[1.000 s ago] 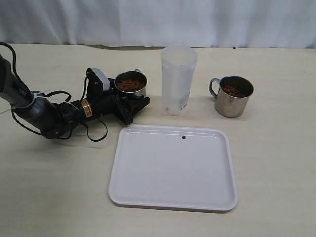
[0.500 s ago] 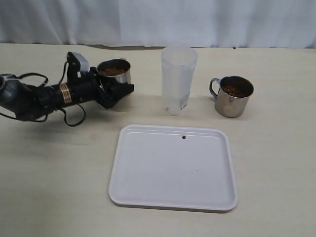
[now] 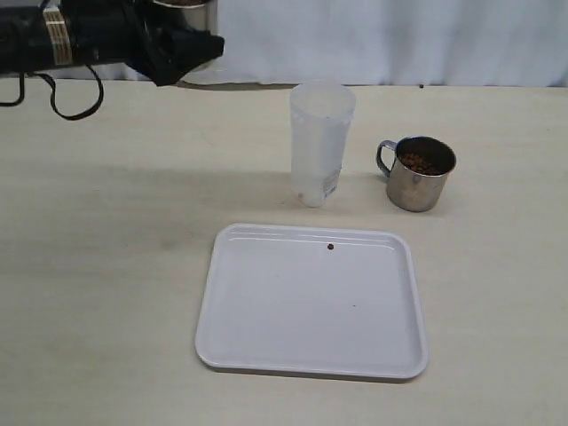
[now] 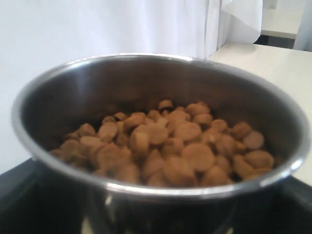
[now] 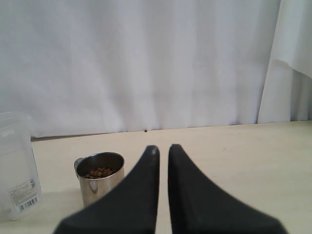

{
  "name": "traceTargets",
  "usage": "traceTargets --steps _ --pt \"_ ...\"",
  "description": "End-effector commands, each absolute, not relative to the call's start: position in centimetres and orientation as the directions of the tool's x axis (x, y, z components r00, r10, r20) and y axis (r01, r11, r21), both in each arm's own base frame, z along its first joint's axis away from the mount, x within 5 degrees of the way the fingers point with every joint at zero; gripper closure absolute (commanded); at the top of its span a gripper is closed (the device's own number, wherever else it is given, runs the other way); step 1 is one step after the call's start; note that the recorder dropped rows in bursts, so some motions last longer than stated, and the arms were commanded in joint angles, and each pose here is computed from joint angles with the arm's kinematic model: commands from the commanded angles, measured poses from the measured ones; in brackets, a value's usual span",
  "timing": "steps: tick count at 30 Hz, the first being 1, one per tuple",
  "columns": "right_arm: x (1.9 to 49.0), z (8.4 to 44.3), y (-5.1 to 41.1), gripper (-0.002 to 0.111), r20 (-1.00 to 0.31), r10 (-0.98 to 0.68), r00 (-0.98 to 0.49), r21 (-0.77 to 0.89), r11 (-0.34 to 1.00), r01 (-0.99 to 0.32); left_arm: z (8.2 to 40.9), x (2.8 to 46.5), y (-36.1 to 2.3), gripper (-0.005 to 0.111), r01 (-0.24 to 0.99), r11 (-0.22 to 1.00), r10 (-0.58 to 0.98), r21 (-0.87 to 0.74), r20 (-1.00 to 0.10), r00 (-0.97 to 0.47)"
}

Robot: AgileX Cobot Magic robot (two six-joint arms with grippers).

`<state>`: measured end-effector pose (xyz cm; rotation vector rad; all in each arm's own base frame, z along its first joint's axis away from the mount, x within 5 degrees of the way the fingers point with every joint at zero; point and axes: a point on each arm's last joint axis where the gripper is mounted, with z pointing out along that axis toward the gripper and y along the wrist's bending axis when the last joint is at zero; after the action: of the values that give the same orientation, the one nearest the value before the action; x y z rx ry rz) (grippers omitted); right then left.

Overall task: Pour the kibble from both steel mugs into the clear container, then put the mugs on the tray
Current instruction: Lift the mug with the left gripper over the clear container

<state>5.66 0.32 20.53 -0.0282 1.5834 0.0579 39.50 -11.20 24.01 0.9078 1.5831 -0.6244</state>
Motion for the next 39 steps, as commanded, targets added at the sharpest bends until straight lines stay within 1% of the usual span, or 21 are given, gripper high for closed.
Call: traceTargets --steps 1,5,8,12,13,14,15,17,20,23,25,28,35,39 --pt "5.6 20.4 0.3 0.103 -1.0 0.015 -0.015 0.016 0.999 -0.048 26.6 38.0 -13.8 0.107 0.803 0.576 0.302 0.155 -0.953 -0.034" --pt "5.6 20.4 0.3 0.103 -1.0 0.015 -0.015 0.016 0.999 -0.048 26.3 37.2 -16.8 0.107 0.792 0.574 0.386 0.21 -0.922 -0.035" --pt "5.6 20.4 0.3 0.103 -1.0 0.015 -0.015 0.016 0.999 -0.048 26.0 36.4 -18.7 0.107 0.787 0.547 0.458 0.285 -0.889 0.004" --pt "5.6 20.4 0.3 0.103 -1.0 0.015 -0.015 0.016 0.999 -0.048 25.9 35.6 -20.5 0.107 0.795 0.519 0.487 0.314 -0.873 0.027" --pt "5.6 20.4 0.3 0.103 -1.0 0.015 -0.015 0.016 0.999 -0.048 25.7 35.4 -20.8 0.107 0.786 0.511 0.52 0.348 -0.853 0.039" --pt "5.6 20.4 0.3 0.103 -1.0 0.015 -0.015 0.016 0.999 -0.048 25.6 35.4 -21.0 0.107 0.779 0.509 0.54 0.367 -0.84 0.043" --pt "5.6 20.4 0.3 0.103 -1.0 0.015 -0.015 0.016 0.999 -0.048 25.4 35.3 -21.2 0.107 0.75 0.502 0.603 0.43 -0.796 0.053" --pt "5.6 20.4 0.3 0.103 -1.0 0.015 -0.015 0.016 0.999 -0.048 25.1 35.3 -21.4 0.107 0.725 0.492 0.655 0.482 -0.754 0.057" --pt "5.6 20.4 0.3 0.103 -1.0 0.015 -0.015 0.016 0.999 -0.048 24.9 35.5 -21.7 0.107 0.723 0.473 0.67 0.503 -0.739 0.075" --pt "5.6 20.4 0.3 0.103 -1.0 0.015 -0.015 0.016 0.999 -0.048 25.4 36.7 -22.0 0.107 0.692 0.497 0.673 0.524 -0.736 0.073" --pt "5.6 20.4 0.3 0.103 -1.0 0.015 -0.015 0.016 0.999 -0.048 25.0 37.3 -22.3 0.107 0.692 0.497 0.675 0.524 -0.734 0.071" --pt "5.6 20.4 0.3 0.103 -1.0 0.015 -0.015 0.016 0.999 -0.048 24.8 37.5 -22.3 0.107 0.685 0.445 0.718 0.576 -0.687 0.112" --pt "5.6 20.4 0.3 0.103 -1.0 0.015 -0.015 0.016 0.999 -0.048 24.6 37.8 -21.9 0.107 0.657 0.451 0.748 0.605 -0.657 0.092" --pt "5.6 20.4 0.3 0.103 -1.0 0.015 -0.015 0.016 0.999 -0.048 23.9 38.3 -21.9 0.107 0.649 0.457 0.761 0.609 -0.645 0.07"
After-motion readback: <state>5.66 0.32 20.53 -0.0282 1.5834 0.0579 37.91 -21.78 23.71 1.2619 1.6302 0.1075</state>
